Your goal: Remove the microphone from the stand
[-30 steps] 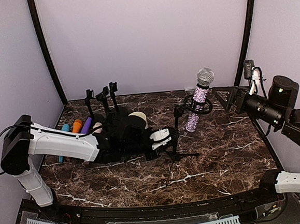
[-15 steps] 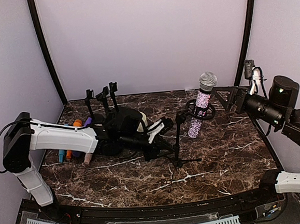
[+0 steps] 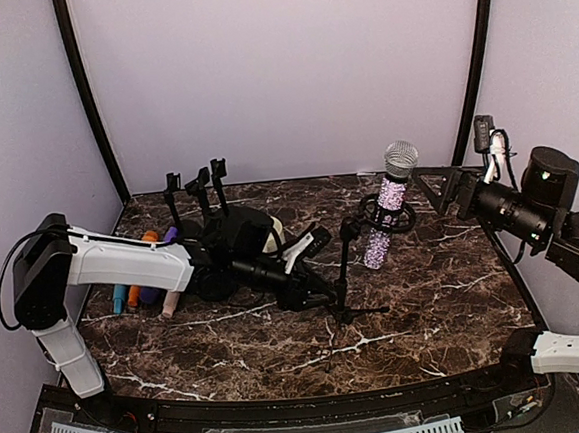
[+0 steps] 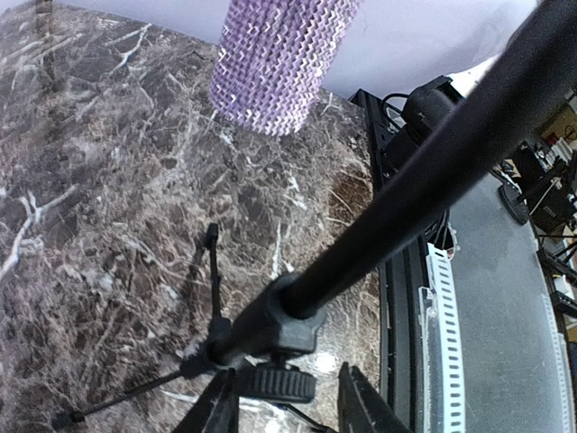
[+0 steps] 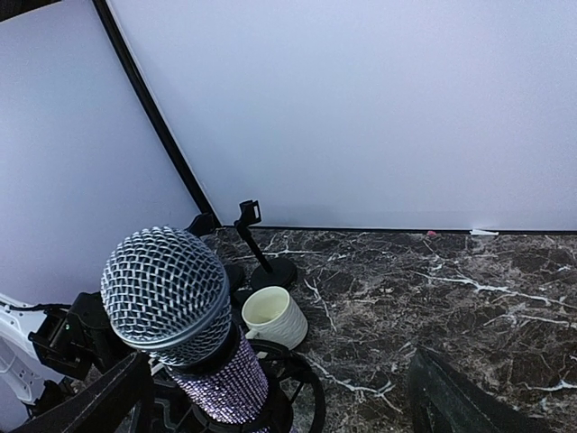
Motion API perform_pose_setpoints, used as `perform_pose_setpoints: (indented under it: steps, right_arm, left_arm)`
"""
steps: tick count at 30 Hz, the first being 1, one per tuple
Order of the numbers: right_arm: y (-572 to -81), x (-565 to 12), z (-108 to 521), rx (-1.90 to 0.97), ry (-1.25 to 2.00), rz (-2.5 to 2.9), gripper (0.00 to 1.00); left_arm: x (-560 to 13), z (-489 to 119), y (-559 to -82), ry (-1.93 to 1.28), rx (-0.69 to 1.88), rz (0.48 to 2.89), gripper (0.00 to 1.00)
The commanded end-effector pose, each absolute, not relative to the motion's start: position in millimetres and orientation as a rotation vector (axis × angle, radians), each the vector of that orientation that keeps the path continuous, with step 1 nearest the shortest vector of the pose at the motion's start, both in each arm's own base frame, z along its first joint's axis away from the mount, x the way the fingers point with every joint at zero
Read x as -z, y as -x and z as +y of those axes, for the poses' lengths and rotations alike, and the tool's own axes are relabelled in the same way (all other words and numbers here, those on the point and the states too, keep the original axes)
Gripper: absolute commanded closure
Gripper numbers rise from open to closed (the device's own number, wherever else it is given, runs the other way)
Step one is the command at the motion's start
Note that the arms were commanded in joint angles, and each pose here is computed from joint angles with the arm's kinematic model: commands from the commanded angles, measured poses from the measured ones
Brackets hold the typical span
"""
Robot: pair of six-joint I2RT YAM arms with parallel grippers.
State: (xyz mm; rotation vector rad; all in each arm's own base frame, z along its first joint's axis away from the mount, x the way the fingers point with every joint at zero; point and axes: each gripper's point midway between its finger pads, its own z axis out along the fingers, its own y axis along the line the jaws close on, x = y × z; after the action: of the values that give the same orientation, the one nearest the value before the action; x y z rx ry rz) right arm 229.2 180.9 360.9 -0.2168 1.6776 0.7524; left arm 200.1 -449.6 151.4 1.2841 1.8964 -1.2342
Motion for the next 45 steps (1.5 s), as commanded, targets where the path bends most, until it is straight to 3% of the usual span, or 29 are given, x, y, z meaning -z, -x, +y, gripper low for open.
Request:
perform_pose_setpoints:
  steps: [1,6,10,16,22,28,45]
  right_arm:
    - [-226,-367,181,-0.783,0.206,1.651,0.01]
    - [-226,-367,182,-0.788,0.209,1.648,0.01]
    - [-225,-366,179,-0.781,0.204,1.649,0.01]
    - [-225,-366,178,-0.783,0.200,1.642,0.01]
    - [-224,-368,178,-0.782,0.197,1.638,0.01]
    - [-224,-369,176,-0.778,0.192,1.638,0.01]
    - [-225,-367,176,-0.770,0.193,1.645,0.01]
  left_arm:
    - [-167,-441,-185,-1.312,1.222,1.865,0.55]
    - [-202,-439,-193,-1.279,1.165,1.724,0.42]
    - [-209,-430,-196,-1.284,1.048,1.631,0.39]
    - [-208,-427,-193,-1.382,0.652,1.442,0.39]
    - [-203,-434,-195,-1.467,0.471,1.327,0.42]
    - [-189,-445,-197,-1.522,0.445,1.320,0.57]
    - [-178,-458,-196,-1.551,0.434,1.316,0.64]
